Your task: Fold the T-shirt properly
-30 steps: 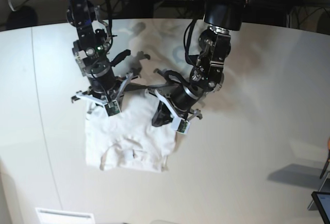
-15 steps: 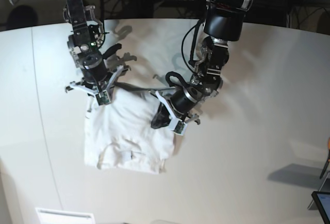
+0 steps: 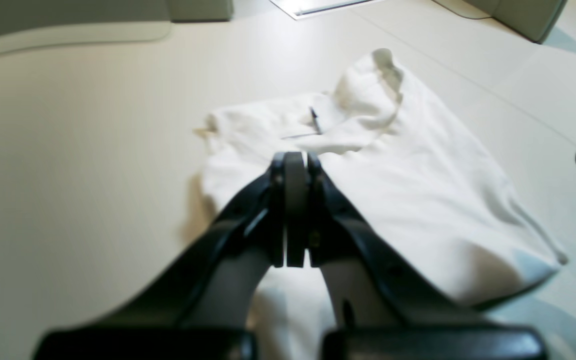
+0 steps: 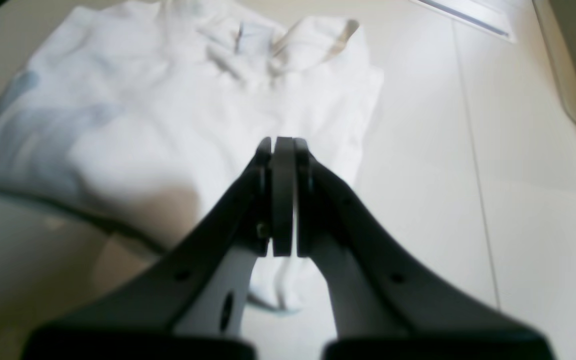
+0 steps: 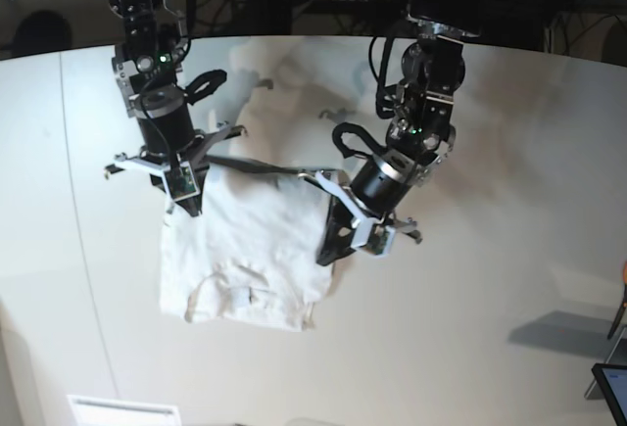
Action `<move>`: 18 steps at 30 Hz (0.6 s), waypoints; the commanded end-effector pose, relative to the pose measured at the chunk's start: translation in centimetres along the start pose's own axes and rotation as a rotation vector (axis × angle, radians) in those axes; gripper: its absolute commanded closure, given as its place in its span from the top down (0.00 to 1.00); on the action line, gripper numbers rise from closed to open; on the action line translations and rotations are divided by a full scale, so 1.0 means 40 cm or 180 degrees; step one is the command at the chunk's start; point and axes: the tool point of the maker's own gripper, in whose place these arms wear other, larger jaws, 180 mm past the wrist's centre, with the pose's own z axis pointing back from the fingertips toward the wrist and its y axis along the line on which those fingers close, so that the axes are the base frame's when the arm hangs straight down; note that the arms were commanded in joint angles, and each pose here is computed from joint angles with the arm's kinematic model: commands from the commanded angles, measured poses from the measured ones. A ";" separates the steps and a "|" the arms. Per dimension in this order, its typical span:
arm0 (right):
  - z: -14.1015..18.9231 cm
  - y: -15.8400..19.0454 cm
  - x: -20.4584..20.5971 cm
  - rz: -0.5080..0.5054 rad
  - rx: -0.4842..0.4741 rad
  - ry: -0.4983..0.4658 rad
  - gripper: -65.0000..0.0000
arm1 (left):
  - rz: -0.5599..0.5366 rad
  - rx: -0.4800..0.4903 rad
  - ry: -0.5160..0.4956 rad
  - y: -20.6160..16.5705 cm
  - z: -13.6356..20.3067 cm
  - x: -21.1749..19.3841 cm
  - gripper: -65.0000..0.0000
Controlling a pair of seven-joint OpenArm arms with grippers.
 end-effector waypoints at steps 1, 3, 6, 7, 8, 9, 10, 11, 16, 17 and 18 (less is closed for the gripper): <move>0.016 -0.010 0.055 -0.0010 -0.0051 -0.0291 0.00 | -0.0048 0.0112 -0.0270 0.032 0.024 0.059 0.00; 0.037 -0.005 0.051 -0.0026 -0.0041 -0.0371 0.00 | -0.0084 0.0239 -0.0381 0.064 0.077 0.053 0.00; 0.069 0.018 0.040 -0.0051 0.0026 -0.0572 0.00 | -0.0344 0.0378 -0.0411 0.098 0.147 0.010 0.00; 0.082 0.026 0.044 -0.0065 0.0047 -0.0722 0.00 | -0.0472 0.0413 -0.0417 0.105 0.170 -0.003 0.00; 0.098 0.028 0.044 -0.0059 0.0058 -0.0865 0.00 | -0.0554 0.0457 -0.0416 0.115 0.194 -0.017 0.00; 0.112 0.027 0.036 -0.0046 0.0067 -0.0963 0.00 | -0.0598 0.0504 -0.0412 0.125 0.217 -0.029 0.00; 0.126 0.031 0.030 -0.0034 0.0094 -0.1079 0.00 | -0.0604 0.0579 -0.0431 0.140 0.244 -0.035 0.00; 0.139 0.032 0.024 -0.0036 0.0102 -0.1184 0.00 | -0.0607 0.0671 -0.0446 0.160 0.273 -0.040 0.00; 0.190 0.027 -0.030 -0.0051 0.0073 -0.1196 0.00 | -0.0608 0.0636 -0.0273 0.183 0.377 -0.093 0.00; 0.201 0.024 -0.038 -0.0050 0.0060 -0.1177 0.00 | -0.0603 0.0641 -0.0234 0.187 0.394 -0.101 0.00; 0.213 0.021 -0.047 -0.0048 0.0048 -0.1154 0.00 | -0.0592 0.0652 -0.0183 0.190 0.410 -0.113 0.00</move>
